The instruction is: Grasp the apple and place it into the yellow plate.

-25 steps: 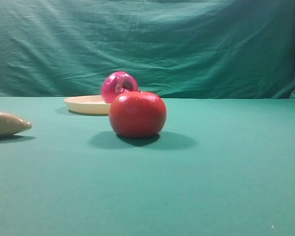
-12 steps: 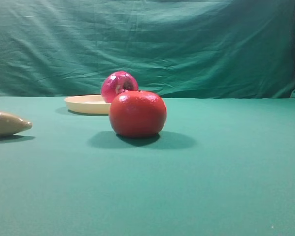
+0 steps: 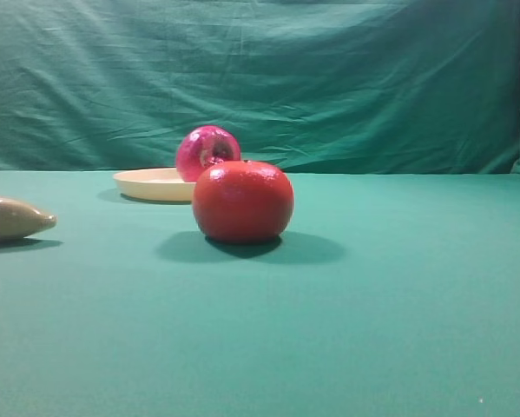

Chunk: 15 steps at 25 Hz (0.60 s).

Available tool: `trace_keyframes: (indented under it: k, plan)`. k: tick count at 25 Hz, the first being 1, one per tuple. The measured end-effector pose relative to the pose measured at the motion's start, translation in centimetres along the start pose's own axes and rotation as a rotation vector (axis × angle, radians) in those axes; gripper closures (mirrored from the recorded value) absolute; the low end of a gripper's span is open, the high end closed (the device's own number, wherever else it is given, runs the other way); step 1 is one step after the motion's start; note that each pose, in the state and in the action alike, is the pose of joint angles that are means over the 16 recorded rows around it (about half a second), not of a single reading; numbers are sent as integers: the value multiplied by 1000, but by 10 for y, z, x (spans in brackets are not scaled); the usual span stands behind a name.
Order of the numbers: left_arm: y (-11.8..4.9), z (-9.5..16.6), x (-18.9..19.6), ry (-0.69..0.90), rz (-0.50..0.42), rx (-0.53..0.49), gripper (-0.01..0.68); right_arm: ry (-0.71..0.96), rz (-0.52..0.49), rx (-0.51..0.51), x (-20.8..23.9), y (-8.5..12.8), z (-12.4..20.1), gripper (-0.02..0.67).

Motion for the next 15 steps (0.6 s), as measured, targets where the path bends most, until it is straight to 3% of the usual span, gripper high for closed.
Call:
trace_keyframes:
  k: [15]
  plan:
    - [0,0,0,0,0,0,516,0,0,0,0,0,0,649]
Point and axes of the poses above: a point on each arm's last joint axis where the gripper is mounted, x pointing back along that axis away from the gripper, y along the wrist's bending axis when the last joint is at zero, z = x × y, the point moved 4 cm from there along -x, pointing out along that axis toward the gripper, and after that the axes turned 9 degrees about x, right-handed, at the moved point
